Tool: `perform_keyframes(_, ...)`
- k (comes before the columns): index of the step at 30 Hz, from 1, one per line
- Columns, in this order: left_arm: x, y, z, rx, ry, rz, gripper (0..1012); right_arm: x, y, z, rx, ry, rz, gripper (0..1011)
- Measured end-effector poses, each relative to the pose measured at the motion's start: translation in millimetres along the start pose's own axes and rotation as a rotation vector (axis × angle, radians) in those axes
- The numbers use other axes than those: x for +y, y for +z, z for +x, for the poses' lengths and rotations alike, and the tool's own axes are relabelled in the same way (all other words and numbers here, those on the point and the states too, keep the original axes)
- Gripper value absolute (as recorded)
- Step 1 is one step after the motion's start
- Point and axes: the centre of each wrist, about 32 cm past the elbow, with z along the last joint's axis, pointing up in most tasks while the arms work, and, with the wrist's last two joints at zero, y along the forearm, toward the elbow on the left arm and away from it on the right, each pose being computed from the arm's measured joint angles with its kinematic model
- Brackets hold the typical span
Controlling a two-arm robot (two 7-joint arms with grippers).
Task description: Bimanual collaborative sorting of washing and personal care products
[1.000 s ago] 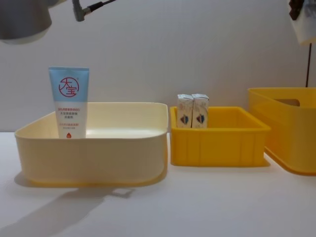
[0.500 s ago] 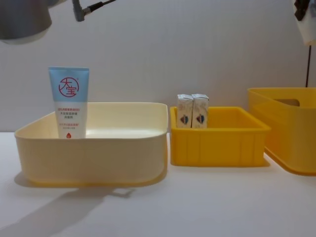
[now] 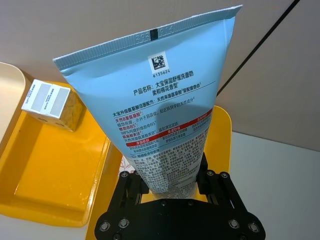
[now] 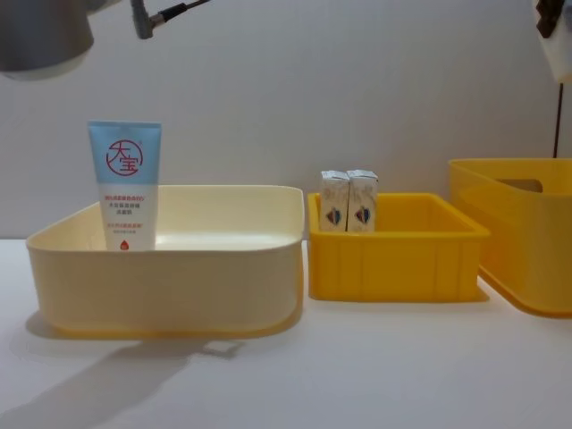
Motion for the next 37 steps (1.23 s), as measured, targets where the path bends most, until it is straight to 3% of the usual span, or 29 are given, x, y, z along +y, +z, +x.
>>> perform_keyframes(5, 0.0, 0.0, 0.0, 0.0, 0.0, 0.0, 1003, 0.0, -0.1, 0.2, 0.0, 0.0, -0.001, 507)
perform_keyframes(10, 0.0, 0.0, 0.0, 0.0, 0.0, 0.0, 1003, -0.2, 0.0, 0.4, 0.001, -0.001, -0.002, 619)
perform_keyframes(13, 0.0, 0.0, 0.0, 0.0, 0.0, 0.0, 1003, -0.3, 0.0, 0.5, 0.001, -0.001, -0.003, 757)
perform_keyframes(19, 0.0, 0.0, 0.0, 0.0, 0.0, 0.0, 1003, -0.1, -0.2, 0.6, 0.001, -0.001, -0.004, 936)
perform_keyframes(23, 0.0, 0.0, 0.0, 0.0, 0.0, 0.0, 1003, -0.2, -0.2, 0.7, 0.001, -0.001, -0.004, 1001)
perform_keyframes(37, 0.0, 0.0, 0.0, 0.0, 0.0, 0.0, 1003, -0.3, -0.1, 0.9, 0.002, -0.001, -0.005, 1001)
